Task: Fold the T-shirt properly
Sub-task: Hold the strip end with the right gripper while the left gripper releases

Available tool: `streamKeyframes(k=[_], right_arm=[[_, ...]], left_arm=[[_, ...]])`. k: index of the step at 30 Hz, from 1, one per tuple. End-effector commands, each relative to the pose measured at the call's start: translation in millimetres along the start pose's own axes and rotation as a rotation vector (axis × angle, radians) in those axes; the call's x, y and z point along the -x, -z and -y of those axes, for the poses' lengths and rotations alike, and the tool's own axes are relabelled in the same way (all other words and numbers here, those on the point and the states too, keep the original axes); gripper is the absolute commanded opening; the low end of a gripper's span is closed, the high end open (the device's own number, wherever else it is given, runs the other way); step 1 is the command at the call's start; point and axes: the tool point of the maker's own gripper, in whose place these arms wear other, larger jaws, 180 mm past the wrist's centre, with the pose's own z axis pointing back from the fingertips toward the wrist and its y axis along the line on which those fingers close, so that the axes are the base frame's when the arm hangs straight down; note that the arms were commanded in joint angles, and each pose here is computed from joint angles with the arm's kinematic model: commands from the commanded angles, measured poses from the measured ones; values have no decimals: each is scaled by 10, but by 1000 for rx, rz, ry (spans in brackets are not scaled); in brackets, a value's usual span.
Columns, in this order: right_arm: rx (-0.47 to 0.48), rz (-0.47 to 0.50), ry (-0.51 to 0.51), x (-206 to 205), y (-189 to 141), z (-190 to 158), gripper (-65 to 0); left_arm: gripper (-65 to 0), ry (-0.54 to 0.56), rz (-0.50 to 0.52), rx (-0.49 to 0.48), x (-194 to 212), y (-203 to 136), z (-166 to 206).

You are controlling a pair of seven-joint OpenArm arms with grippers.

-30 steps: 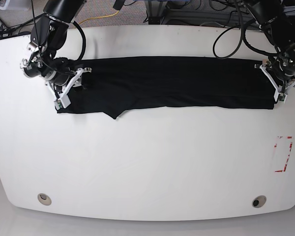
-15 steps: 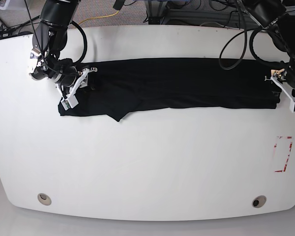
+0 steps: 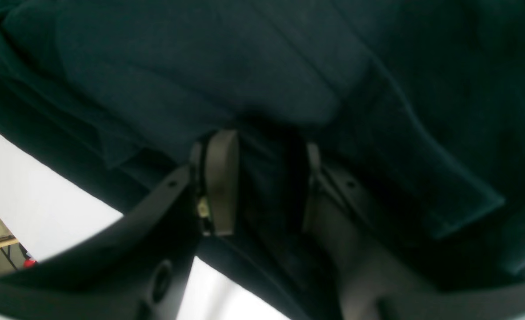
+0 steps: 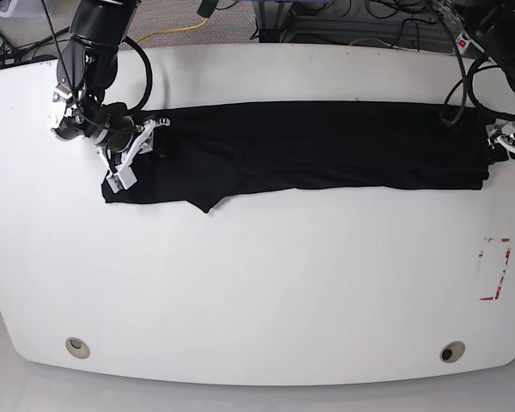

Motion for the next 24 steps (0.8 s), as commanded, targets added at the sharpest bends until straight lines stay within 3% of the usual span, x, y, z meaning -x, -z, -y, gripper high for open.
streamKeyframes(k=[1,8,16,18,22,24], right_arm=[[32,-21,-19,-14,-48,73,-457],[31,-17,-21,-28,-50,70,-457],[30,-16,-20,-30,-50,69,-460],[32,-15,-19,-31,-55,76,-460],[29,-14,-17,-30,-48,66,-460],[27,-13,-15,-30,-41,55,-460]], left_arm=[[-163,-23,56,27,-119,-11,-31],[-164,-15,-21,95,60,211,143],[-192,-13,-67,95,253,211,148],[-281,-14,-70,93,271,218,144],[-581,-15,-71,93,275,219,144],[-639,-12,-71,92,273,213,144]])
